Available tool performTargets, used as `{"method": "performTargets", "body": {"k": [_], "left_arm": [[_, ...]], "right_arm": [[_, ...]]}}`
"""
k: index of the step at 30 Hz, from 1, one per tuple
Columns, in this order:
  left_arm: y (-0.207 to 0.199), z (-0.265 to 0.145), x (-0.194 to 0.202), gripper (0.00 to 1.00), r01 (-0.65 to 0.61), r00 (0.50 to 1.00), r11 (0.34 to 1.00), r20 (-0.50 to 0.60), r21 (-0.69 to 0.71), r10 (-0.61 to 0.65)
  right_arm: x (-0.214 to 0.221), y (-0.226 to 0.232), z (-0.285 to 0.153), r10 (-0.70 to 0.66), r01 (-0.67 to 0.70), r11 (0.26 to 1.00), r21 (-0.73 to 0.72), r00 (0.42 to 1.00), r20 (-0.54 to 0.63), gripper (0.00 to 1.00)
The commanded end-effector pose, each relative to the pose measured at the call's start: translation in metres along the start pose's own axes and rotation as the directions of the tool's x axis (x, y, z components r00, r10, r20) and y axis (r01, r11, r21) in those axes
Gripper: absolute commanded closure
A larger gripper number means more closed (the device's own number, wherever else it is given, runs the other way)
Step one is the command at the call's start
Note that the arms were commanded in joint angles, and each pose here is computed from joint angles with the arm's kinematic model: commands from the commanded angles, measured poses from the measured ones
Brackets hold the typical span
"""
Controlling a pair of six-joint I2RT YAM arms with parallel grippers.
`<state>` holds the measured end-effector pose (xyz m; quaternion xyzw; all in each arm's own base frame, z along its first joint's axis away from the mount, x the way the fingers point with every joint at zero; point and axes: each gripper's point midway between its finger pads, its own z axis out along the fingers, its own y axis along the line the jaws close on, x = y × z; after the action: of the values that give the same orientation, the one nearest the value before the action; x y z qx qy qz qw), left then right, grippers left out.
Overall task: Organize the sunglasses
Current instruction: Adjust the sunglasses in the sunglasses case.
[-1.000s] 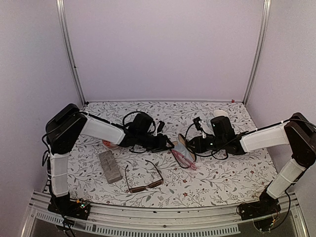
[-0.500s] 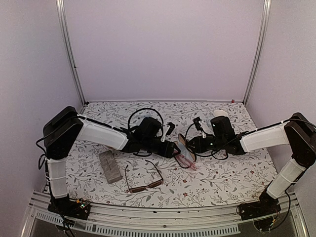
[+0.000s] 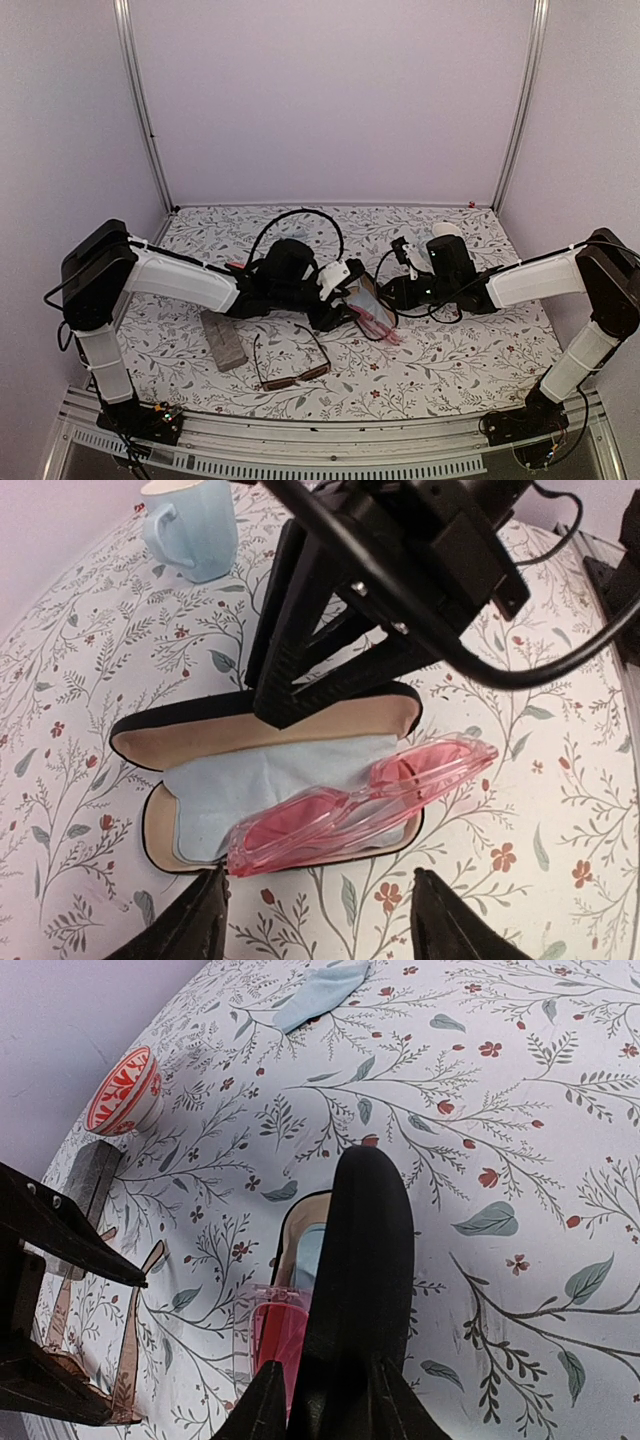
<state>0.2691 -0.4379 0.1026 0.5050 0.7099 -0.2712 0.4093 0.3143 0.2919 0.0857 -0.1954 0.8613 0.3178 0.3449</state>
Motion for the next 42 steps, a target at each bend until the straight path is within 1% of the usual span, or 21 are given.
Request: {"method": "performTargets", "body": {"k": [1, 7, 10, 11, 13, 20, 29, 35, 42], "left_arm": [[0.010, 0.003, -0.004, 0.36, -0.103, 0.994, 0.995, 0.026, -0.009, 0.103], [0.030, 0.015, 0.003, 0.36, -0.073, 0.997, 0.997, -0.013, -0.040, 0.072], [0.033, 0.019, 0.004, 0.36, -0.083, 0.996, 0.996, -0.030, -0.036, 0.082], [0.034, 0.026, 0.016, 0.36, -0.082, 0.995, 0.996, -0.059, -0.031, 0.080], [0.036, 0.032, 0.024, 0.37, -0.079, 0.993, 0.997, -0.085, -0.024, 0.077], [0.039, 0.039, 0.032, 0.40, -0.087, 0.990, 0.996, -0.112, -0.009, 0.086], [0.055, 0.047, 0.043, 0.42, -0.096, 0.984, 0.993, -0.160, -0.073, 0.083], [0.066, 0.049, 0.044, 0.44, -0.099, 0.984, 0.989, -0.161, -0.113, 0.081], [0.072, 0.051, 0.042, 0.46, -0.108, 0.985, 0.986, -0.149, -0.127, 0.089]], "right_arm": [[-0.006, 0.005, 0.000, -0.002, 0.002, 1.000, -0.010, 1.000, 0.013, 0.71], [-0.006, 0.005, 0.000, 0.002, -0.002, 1.000, -0.011, 1.000, 0.012, 0.72], [-0.006, 0.005, 0.000, 0.002, -0.002, 1.000, -0.011, 1.000, 0.012, 0.72], [-0.006, 0.006, 0.000, 0.002, -0.002, 1.000, -0.011, 1.000, 0.013, 0.72], [-0.006, 0.005, 0.000, 0.002, -0.002, 1.000, -0.010, 1.000, 0.013, 0.72], [-0.006, 0.005, 0.000, 0.004, -0.003, 1.000, -0.010, 1.000, 0.011, 0.72], [-0.006, 0.005, 0.001, 0.005, -0.005, 1.000, -0.013, 1.000, 0.009, 0.72], [-0.003, 0.005, 0.003, 0.009, -0.009, 1.000, -0.014, 1.000, 0.003, 0.72], [-0.002, 0.004, 0.004, 0.009, -0.009, 1.000, -0.013, 1.000, 0.000, 0.72]]}}
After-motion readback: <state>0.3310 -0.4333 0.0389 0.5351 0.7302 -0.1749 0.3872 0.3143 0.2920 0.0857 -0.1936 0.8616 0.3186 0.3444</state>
